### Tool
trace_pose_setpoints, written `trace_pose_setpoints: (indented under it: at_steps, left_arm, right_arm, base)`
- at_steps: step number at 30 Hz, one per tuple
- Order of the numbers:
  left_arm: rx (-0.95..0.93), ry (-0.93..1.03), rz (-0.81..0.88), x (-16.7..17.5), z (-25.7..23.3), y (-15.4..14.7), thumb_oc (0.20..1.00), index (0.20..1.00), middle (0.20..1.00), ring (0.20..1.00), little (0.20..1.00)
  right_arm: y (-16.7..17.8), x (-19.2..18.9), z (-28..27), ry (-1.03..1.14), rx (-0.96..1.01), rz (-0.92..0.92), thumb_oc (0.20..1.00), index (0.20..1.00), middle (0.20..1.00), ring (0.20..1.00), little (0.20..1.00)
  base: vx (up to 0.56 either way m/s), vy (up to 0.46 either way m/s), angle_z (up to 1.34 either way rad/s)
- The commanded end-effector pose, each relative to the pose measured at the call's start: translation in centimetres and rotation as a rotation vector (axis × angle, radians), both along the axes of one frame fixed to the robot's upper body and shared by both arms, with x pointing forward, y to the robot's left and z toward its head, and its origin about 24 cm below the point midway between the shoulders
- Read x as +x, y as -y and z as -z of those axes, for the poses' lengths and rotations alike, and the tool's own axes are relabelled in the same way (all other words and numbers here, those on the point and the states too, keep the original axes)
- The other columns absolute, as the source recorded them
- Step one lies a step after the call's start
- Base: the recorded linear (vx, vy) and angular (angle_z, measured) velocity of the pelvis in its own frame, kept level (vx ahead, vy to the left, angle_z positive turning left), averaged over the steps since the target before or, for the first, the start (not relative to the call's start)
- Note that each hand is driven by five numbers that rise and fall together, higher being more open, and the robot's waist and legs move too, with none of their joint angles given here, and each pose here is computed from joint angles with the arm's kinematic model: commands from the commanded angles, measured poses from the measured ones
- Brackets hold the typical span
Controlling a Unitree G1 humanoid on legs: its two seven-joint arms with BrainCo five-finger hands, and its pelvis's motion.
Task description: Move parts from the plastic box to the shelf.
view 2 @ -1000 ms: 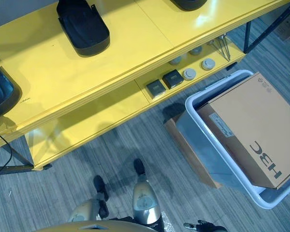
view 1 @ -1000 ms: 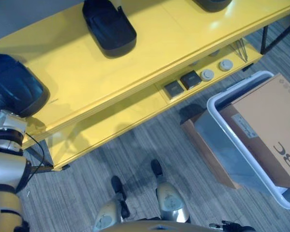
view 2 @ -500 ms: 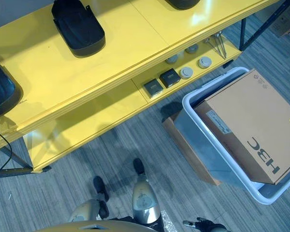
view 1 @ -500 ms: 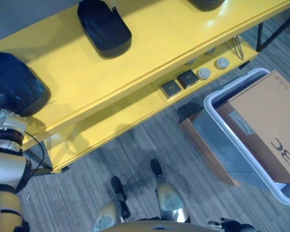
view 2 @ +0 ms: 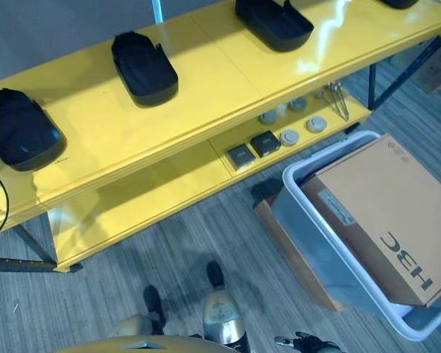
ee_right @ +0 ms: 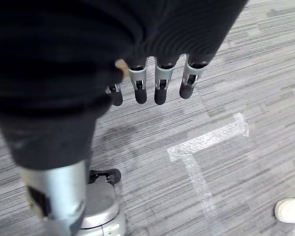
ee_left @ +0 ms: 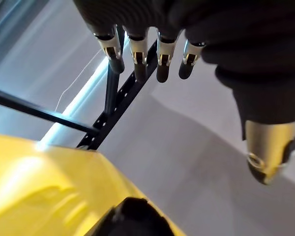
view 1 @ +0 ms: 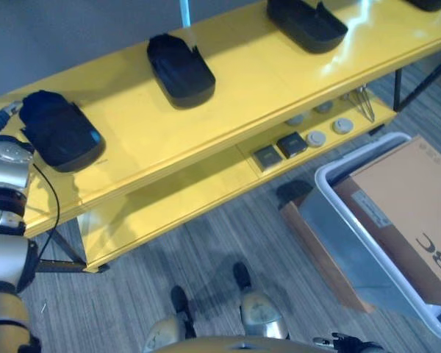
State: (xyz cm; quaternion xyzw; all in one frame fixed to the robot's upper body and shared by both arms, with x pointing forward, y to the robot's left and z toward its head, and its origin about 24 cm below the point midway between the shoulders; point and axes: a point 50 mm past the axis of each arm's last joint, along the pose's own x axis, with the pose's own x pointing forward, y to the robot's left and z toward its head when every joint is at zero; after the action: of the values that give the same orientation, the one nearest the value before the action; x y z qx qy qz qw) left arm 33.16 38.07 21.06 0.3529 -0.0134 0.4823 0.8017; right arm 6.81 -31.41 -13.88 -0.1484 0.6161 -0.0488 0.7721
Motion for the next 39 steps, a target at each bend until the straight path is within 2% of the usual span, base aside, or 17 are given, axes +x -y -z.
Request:
trace_pose_setpoints:
  at_steps: [1, 3, 4, 5, 7, 8, 9, 10, 11, 15, 16, 19, 24, 25, 26, 27, 39]
  left_arm:
    - [0.084, 0.145, 0.093, -0.7, -3.1, -0.2, 1.000, 1.000, 1.000, 1.000, 1.000]
    - [0.050, 0.163, 0.270, -0.2, -2.3, 2.0, 1.000, 1.000, 1.000, 1.000, 1.000]
    - [-0.039, 0.156, 0.441, 0.2, 0.1, 5.1, 1.000, 1.000, 1.000, 1.000, 1.000]
    - [-0.069, 0.153, 0.492, 0.2, 0.8, 5.9, 1.000, 1.000, 1.000, 1.000, 1.000]
    - [-0.206, 0.147, 0.665, 0.1, 4.3, 10.1, 1.000, 1.000, 1.000, 1.000, 1.000]
    - [-0.245, 0.142, 0.707, -0.2, 5.8, 11.8, 1.000, 1.000, 1.000, 1.000, 1.000]
    - [-0.345, 0.138, 0.861, -1.1, 8.7, 15.5, 1.000, 1.000, 1.000, 1.000, 1.000]
    - [-0.355, 0.140, 0.888, -1.4, 9.0, 16.2, 1.000, 1.000, 1.000, 1.000, 1.000]
    - [-0.449, 0.130, 0.984, -2.8, 11.1, 19.6, 1.000, 1.000, 1.000, 1.000, 1.000]
    - [-0.610, 0.046, 1.076, -4.4, 15.0, 22.3, 1.000, 1.000, 1.000, 1.000, 1.000]
    - [-0.616, 0.019, 1.141, -4.9, 15.4, 23.4, 1.000, 1.000, 1.000, 1.000, 1.000]
    - [-0.593, 0.016, 1.180, -5.2, 15.3, 24.5, 1.000, 1.000, 1.000, 1.000, 1.000]
    - [-0.607, 0.083, 1.108, -4.4, 14.5, 24.1, 1.000, 1.000, 1.000, 1.000, 1.000]
    - [-0.595, 0.103, 1.077, -4.2, 14.2, 23.8, 0.934, 0.934, 0.934, 0.934, 0.934]
    - [-0.593, 0.107, 1.061, -4.0, 14.1, 23.6, 0.598, 0.598, 0.598, 0.598, 0.598]
    - [-0.586, 0.139, 1.010, -3.6, 13.8, 22.9, 0.200, 0.200, 0.200, 0.200, 0.200]
    - [-0.513, 0.304, 0.900, -3.7, 11.2, 20.1, 0.200, 0.200, 0.200, 0.200, 0.200]
  right_arm:
    - [0.4, -5.0, 0.4, -0.153, -0.032, 0.037, 1.000, 1.000, 1.000, 1.000, 1.000]
    - [-0.1, -5.4, 0.7, -0.158, -0.022, 0.057, 1.000, 1.000, 1.000, 1.000, 1.000]
    - [-0.8, -5.8, 1.0, -0.159, -0.011, 0.088, 1.000, 1.000, 1.000, 1.000, 1.000]
    - [-1.0, -6.0, 1.1, -0.159, -0.009, 0.095, 1.000, 1.000, 1.000, 1.000, 1.000]
    - [-2.0, -6.4, 1.5, -0.163, 0.011, 0.112, 1.000, 1.000, 1.000, 1.000, 1.000]
    - [-2.4, -6.6, 1.7, -0.164, 0.016, 0.118, 1.000, 1.000, 1.000, 1.000, 1.000]
    - [-3.4, -6.9, 2.0, -0.163, 0.029, 0.134, 1.000, 1.000, 1.000, 1.000, 1.000]
    - [-3.5, -6.9, 2.1, -0.162, 0.031, 0.138, 1.000, 1.000, 1.000, 1.000, 1.000]
    - [-4.2, -6.9, 2.3, -0.156, 0.044, 0.160, 1.000, 1.000, 1.000, 1.000, 1.000]
    - [-5.5, -6.8, 2.7, -0.149, 0.064, 0.185, 1.000, 1.000, 1.000, 1.000, 1.000]
    - [-5.6, -6.7, 2.7, -0.147, 0.066, 0.185, 1.000, 1.000, 1.000, 1.000, 1.000]
    - [-5.6, -6.6, 2.7, -0.148, 0.060, 0.181, 1.000, 1.000, 1.000, 1.000, 1.000]
    - [-5.3, -7.2, 2.6, -0.160, 0.051, 0.169, 1.000, 1.000, 1.000, 1.000, 1.000]
    - [-5.2, -7.4, 2.6, -0.161, 0.049, 0.164, 1.000, 1.000, 1.000, 1.000, 1.000]
    - [-5.2, -7.4, 2.6, -0.161, 0.048, 0.161, 1.000, 1.000, 1.000, 1.000, 1.000]
    - [-5.2, -7.4, 2.6, -0.162, 0.044, 0.153, 1.000, 1.000, 1.000, 1.000, 1.000]
    - [-5.0, -8.3, 2.5, -0.176, 0.034, 0.136, 1.000, 1.000, 1.000, 1.000, 1.000]
  base:
    - [0.03, -0.036, 0.02]
    - [0.03, -0.064, 0.10]
    - [0.03, -0.082, 0.19]
    - [0.03, -0.085, 0.24]
    - [0.02, -0.064, 0.16]
    - [0.01, -0.087, 0.07]
    - [0.01, -0.075, 0.05]
    - [-0.01, -0.105, 0.03]
    - [-0.02, -0.073, -0.02]
    - [-0.02, -0.065, 0.02]
    - [-0.03, -0.057, -0.03]
    - [-0.01, -0.009, 0.00]
    - [0.01, 0.007, -0.04]
    - [0.00, 0.002, -0.05]
    - [0.00, 0.000, 0.00]
    - [0.00, 0.000, 0.00]
    - [0.00, 0.001, 0.00]
